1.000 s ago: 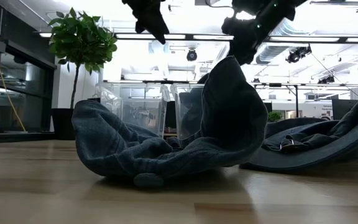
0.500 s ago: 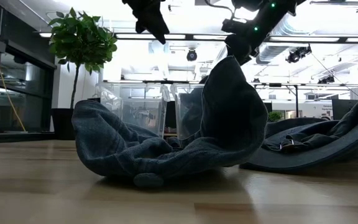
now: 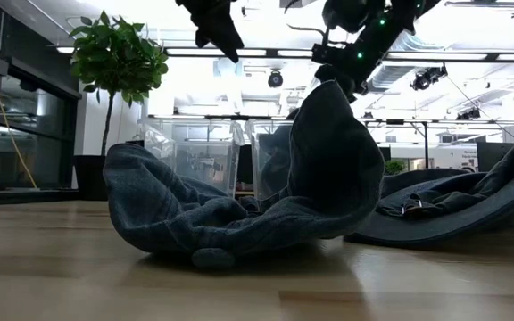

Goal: Pick & Place hat
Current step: Put the gray cap into the right transparent bin

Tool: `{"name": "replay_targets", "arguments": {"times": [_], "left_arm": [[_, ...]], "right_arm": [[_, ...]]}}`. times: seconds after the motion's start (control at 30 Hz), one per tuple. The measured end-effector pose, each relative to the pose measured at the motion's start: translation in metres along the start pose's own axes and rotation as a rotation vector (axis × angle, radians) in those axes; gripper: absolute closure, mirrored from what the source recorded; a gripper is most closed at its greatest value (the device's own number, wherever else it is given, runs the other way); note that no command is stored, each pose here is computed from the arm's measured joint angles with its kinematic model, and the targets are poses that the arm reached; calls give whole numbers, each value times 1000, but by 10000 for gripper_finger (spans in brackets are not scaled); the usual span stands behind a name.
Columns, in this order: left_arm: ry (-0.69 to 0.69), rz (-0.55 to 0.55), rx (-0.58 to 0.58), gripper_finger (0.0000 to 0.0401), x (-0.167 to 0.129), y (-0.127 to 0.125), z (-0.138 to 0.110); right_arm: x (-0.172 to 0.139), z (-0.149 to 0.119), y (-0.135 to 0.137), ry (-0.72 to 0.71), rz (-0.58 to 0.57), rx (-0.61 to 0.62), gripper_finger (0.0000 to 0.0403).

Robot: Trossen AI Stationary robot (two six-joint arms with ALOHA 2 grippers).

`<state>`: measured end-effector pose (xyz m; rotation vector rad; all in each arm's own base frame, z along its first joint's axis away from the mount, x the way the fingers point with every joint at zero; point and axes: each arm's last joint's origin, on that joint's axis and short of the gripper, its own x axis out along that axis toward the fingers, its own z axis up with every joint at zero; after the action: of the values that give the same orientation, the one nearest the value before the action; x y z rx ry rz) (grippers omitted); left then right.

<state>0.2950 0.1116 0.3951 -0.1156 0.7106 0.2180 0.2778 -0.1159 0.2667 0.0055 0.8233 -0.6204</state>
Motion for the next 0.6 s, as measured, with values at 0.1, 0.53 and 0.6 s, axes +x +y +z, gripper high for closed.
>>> {"name": "replay_targets", "arguments": {"times": [0.1,0.53,0.6], "left_arm": [[0,0,0,401,0,0,0],[8,-1,0,401,0,0,-1],[8,-2,0,401,0,0,-1]], "right_arm": [[-1,1,-1,-13,-23,19,313],[-25,26,-22,-99,-10,15,394],[-31,30,-30,-69,-28,23,391]]}}
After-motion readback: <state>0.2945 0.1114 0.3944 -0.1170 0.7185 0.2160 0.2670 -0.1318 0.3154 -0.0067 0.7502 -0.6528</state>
